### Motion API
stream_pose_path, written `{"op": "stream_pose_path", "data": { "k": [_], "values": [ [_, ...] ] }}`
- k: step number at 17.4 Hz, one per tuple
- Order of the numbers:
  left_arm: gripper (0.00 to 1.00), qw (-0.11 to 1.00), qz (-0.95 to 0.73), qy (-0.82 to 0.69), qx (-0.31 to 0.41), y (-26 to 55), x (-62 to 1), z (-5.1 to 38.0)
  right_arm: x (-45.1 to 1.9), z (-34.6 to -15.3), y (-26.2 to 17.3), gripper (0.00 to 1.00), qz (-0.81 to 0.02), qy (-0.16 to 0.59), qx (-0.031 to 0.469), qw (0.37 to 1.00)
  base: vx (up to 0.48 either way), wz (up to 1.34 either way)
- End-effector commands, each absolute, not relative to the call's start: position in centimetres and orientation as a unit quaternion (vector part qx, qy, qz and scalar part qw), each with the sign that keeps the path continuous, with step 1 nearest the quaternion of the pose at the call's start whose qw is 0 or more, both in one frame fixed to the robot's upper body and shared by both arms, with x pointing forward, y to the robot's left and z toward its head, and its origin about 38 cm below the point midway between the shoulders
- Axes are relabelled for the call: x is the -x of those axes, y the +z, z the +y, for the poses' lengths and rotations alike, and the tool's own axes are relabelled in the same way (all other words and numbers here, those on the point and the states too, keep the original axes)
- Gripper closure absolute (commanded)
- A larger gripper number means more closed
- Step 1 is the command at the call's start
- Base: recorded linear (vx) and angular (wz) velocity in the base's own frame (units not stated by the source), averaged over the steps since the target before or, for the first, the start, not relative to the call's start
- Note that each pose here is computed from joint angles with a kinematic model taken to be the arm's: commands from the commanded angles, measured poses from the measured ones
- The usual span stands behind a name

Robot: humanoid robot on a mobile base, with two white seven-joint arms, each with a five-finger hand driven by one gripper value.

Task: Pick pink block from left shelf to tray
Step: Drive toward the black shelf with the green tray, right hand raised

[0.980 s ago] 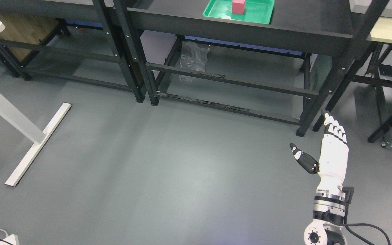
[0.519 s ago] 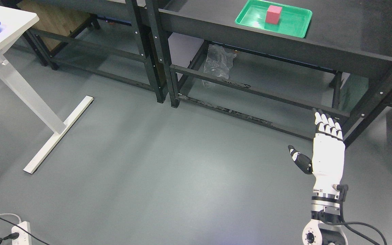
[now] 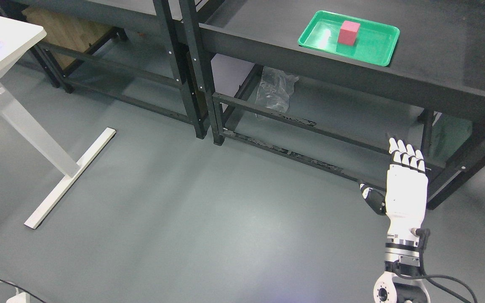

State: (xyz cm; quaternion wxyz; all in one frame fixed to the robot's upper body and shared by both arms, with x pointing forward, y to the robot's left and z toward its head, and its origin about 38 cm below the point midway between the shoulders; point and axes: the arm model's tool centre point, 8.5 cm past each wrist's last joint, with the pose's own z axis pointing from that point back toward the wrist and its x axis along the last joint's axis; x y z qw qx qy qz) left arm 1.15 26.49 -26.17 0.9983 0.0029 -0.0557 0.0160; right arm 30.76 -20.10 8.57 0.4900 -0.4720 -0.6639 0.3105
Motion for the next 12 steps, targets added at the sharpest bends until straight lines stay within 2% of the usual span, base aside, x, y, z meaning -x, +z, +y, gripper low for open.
{"op": "stream_pose_path", "data": {
  "k": [1, 12],
  "values": [
    [0.00, 0.997, -0.081, 0.013, -0.011, -25.98, -3.85, 27.63, -30.82, -20.42, 8.57, 0.01, -0.662, 0.319, 0.476, 0.483, 0.224, -0.04],
    [0.00, 0.997, -0.081, 0.013, -0.011, -25.99, -3.85, 27.63, -30.91, -20.46, 8.63, 0.01, -0.666, 0.313, 0.471, 0.487, 0.275, -0.09]
  ]
}}
